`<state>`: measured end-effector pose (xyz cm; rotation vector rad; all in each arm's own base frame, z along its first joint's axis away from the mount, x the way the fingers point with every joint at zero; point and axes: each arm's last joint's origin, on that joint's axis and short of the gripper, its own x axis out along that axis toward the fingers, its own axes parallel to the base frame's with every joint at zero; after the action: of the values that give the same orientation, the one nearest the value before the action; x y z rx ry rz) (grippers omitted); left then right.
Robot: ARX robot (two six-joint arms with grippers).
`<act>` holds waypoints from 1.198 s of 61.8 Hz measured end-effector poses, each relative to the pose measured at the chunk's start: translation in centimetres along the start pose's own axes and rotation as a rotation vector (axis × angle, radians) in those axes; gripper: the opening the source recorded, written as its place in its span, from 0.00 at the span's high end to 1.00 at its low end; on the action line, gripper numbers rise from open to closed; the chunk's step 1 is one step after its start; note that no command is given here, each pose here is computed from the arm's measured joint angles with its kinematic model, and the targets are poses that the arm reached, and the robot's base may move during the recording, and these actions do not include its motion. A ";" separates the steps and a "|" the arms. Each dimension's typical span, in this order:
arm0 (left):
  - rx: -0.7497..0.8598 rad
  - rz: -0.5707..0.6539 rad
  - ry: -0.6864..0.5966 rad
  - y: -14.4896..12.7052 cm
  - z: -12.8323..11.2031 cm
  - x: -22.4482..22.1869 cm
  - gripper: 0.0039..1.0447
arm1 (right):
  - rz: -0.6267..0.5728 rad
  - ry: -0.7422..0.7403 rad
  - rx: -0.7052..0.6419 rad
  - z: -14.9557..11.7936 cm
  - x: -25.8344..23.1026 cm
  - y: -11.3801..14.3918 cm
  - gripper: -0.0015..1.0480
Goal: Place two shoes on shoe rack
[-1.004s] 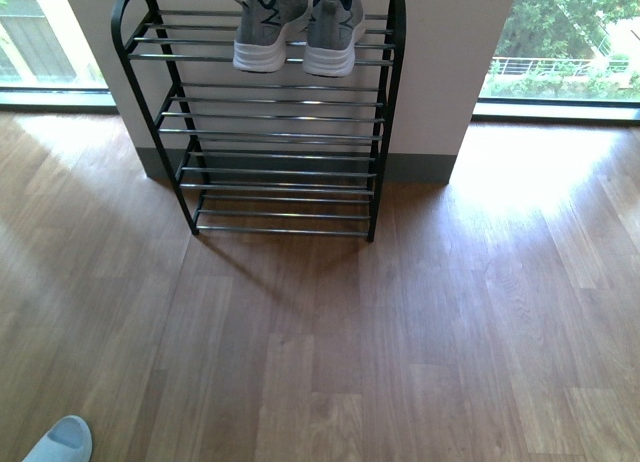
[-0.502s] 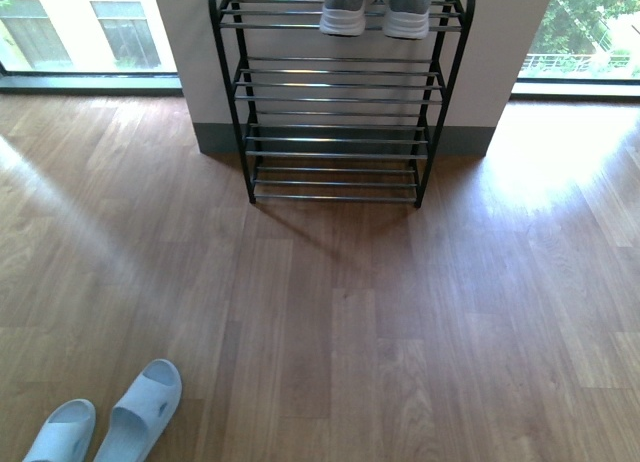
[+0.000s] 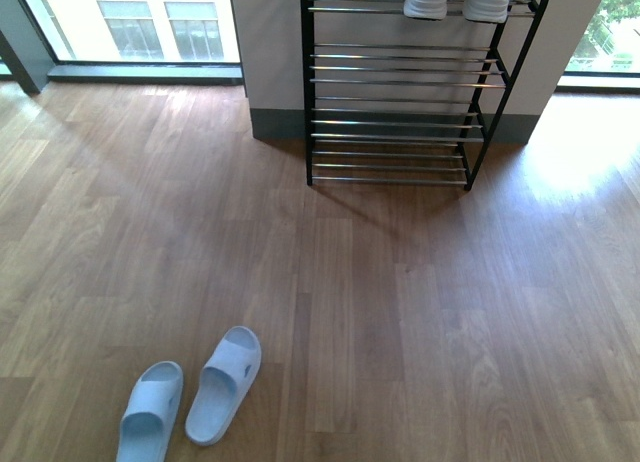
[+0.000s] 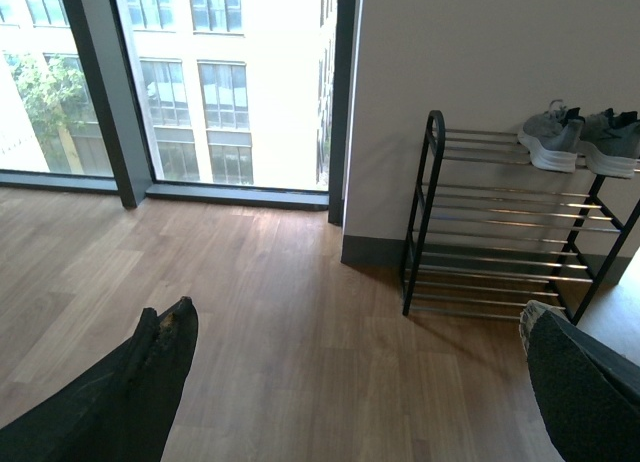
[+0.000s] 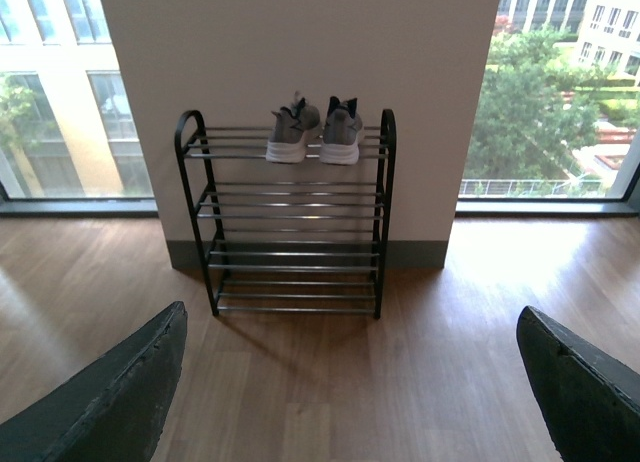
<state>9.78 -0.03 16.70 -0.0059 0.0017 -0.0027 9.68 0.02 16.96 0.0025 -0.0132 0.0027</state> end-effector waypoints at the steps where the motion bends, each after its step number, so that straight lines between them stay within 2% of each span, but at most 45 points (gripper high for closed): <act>1: 0.000 0.000 0.000 0.0 0.0 0.0 0.09 | 0.000 0.000 0.000 0.0 0.0 0.0 0.09; 74: 0.002 0.000 0.000 0.0 0.0 0.0 0.09 | -0.001 -0.003 0.000 0.0 0.0 0.0 0.09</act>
<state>9.78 -0.03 16.70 -0.0044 0.0017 -0.0027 9.67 0.01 16.98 0.0025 -0.0158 0.0015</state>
